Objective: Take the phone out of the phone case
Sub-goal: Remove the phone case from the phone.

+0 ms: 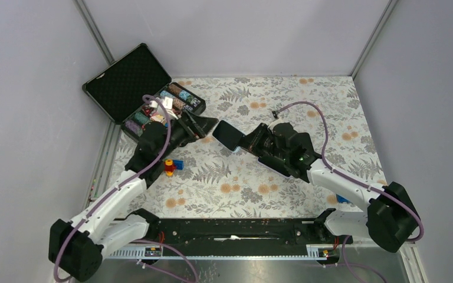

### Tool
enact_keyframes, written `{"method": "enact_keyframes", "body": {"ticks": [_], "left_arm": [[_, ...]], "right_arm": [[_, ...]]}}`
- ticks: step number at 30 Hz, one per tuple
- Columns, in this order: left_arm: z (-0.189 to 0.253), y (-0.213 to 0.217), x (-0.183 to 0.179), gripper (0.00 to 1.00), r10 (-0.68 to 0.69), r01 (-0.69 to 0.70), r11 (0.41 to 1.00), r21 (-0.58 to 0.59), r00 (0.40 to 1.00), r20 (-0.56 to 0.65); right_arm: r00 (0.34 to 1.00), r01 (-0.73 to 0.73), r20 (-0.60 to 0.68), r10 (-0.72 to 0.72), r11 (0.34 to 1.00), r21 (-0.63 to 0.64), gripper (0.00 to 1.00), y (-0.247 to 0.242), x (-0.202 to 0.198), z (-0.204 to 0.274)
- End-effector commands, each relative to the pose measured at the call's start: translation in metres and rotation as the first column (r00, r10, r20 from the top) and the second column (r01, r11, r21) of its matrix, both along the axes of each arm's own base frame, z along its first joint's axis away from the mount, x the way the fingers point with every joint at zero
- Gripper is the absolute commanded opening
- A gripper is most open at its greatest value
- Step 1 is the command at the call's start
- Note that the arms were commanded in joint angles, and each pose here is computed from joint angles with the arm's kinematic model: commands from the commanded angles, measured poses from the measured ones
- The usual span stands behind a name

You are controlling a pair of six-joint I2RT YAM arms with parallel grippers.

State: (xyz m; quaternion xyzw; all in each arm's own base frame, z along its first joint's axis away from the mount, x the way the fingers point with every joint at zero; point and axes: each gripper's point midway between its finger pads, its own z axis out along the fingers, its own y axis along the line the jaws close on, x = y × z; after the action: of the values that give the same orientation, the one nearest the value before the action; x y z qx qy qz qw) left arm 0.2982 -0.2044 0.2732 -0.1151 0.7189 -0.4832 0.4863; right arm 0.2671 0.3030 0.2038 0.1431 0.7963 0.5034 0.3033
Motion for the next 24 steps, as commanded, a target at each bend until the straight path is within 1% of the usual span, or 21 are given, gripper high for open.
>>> {"method": "enact_keyframes", "body": {"ticks": [1,3,4,6,9,13,17,21,22,24], "left_arm": [[0.037,-0.019,0.000,0.82,-0.016,-0.034,0.974,0.223,0.976,0.216],[0.031,-0.028,-0.003,0.73,-0.052,-0.011,0.964,0.266,0.972,0.229],[0.024,-0.038,-0.006,0.63,-0.098,0.025,0.951,0.307,0.970,0.223],[0.021,-0.050,-0.012,0.59,-0.155,0.071,0.933,0.352,0.964,0.215],[0.017,-0.071,-0.024,0.58,-0.261,0.141,0.884,0.446,0.940,0.221],[0.000,-0.087,-0.037,0.58,-0.362,0.181,0.781,0.598,0.911,0.196],[-0.024,-0.089,-0.035,0.58,-0.341,0.160,0.703,0.693,0.931,0.132],[-0.034,-0.090,-0.037,0.58,-0.344,0.140,0.655,0.743,0.930,0.128],[-0.037,-0.089,-0.036,0.56,-0.338,0.132,0.641,0.756,0.933,0.124],[-0.043,-0.091,-0.039,0.50,-0.359,0.140,0.601,0.787,0.927,0.110]], "right_arm": [[0.998,0.049,0.049,-0.050,0.998,0.034,0.00,0.002,0.017,0.036],[0.998,0.049,0.029,-0.049,0.999,0.020,0.00,0.002,0.018,0.032],[0.999,0.049,0.013,-0.049,0.999,0.011,0.00,0.002,0.017,0.026],[0.999,0.047,0.010,-0.047,0.999,0.012,0.00,0.002,0.017,0.025],[0.998,0.058,0.011,-0.058,0.998,0.032,0.00,0.002,0.017,0.026],[0.998,0.056,0.009,-0.057,0.998,0.032,0.00,0.002,0.016,0.025],[0.999,0.049,0.000,-0.049,0.998,0.035,0.00,0.003,0.015,0.023],[0.999,0.043,-0.012,-0.042,0.998,0.046,0.00,0.004,0.013,0.021],[0.999,0.042,-0.010,-0.041,0.998,0.047,0.00,0.004,0.014,0.022],[0.999,0.040,-0.012,-0.039,0.998,0.051,0.00,0.005,0.013,0.022]]}}
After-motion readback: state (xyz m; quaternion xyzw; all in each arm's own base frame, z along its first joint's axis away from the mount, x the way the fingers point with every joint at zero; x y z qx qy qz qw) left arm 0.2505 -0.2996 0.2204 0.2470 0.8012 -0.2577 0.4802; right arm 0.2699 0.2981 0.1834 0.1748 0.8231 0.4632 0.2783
